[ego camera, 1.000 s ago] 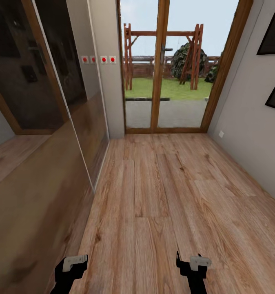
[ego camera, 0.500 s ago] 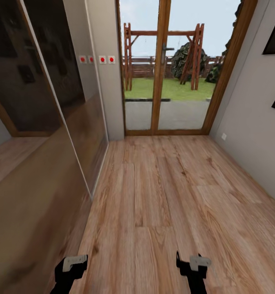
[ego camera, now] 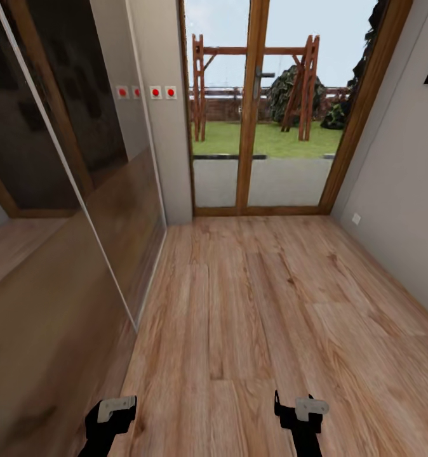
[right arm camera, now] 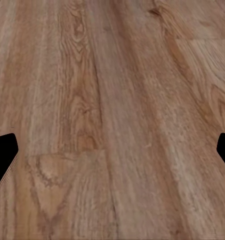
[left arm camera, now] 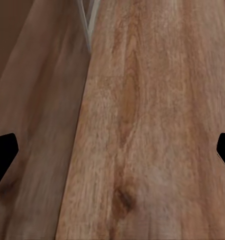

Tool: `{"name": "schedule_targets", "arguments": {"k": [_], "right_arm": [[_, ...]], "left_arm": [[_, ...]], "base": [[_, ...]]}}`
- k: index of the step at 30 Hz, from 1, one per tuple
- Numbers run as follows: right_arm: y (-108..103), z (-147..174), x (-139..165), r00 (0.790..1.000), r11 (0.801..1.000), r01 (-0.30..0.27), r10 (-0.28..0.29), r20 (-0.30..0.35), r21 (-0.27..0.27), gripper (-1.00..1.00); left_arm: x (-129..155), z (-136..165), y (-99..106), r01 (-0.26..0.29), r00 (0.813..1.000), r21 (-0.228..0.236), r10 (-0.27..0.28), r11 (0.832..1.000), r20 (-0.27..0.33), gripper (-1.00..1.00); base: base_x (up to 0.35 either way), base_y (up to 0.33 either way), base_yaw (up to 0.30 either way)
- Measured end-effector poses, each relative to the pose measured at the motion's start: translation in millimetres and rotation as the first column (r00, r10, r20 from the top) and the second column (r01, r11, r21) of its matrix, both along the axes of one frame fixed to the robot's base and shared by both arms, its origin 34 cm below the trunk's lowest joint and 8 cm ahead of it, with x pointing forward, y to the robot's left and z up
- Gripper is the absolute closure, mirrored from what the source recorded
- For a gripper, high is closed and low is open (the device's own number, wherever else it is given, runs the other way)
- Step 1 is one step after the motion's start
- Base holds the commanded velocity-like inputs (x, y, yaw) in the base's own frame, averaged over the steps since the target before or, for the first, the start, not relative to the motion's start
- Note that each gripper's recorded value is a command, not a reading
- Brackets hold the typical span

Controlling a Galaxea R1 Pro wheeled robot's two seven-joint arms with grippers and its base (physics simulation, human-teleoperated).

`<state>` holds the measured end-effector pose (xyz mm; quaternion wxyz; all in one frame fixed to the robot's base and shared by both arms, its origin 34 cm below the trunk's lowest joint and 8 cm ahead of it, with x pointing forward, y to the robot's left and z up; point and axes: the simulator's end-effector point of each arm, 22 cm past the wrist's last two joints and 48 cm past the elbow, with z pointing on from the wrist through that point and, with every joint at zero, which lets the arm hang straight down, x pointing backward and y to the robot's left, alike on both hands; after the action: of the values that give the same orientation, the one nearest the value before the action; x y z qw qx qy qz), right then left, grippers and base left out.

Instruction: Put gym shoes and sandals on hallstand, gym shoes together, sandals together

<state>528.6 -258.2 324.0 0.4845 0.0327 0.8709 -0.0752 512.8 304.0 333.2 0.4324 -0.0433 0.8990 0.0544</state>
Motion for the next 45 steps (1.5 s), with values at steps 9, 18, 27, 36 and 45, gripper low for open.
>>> {"name": "schedule_targets", "arguments": {"k": [9,18,27,36,45], "right_arm": [[0.1,0.0,0.0,1.000,1.000,0.000,0.000,0.000,0.000,-1.00],[0.0,0.0,0.0,1.000,1.000,0.000,0.000,0.000,0.000,-1.00],[-0.5,0.0,-0.1,1.000,1.000,0.002,-0.002,0.000,0.000,-1.00],[-0.6,0.0,-0.2,1.000,1.000,0.003,-0.003,0.000,0.000,-1.00],[-0.7,0.0,-0.2,1.000,1.000,0.003,-0.003,0.000,0.000,-1.00]], "left_arm": [[0.0,0.0,0.0,0.000,1.000,0.000,0.000,1.000,0.000,-1.00],[0.0,0.0,0.0,0.000,1.000,0.000,0.000,1.000,0.000,-1.00],[0.0,0.0,0.0,0.000,1.000,0.000,0.000,1.000,0.000,-1.00],[0.1,0.0,-0.4,0.000,1.000,-0.001,0.000,1.000,0.000,-1.00],[0.1,-0.1,-0.8,0.000,1.000,-0.001,0.000,1.000,0.000,-1.00]], "base": [[0.339,0.000,0.000],[0.339,0.000,0.000],[0.339,0.000,0.000],[0.339,0.000,-0.144],[0.339,0.000,-0.267]]}}
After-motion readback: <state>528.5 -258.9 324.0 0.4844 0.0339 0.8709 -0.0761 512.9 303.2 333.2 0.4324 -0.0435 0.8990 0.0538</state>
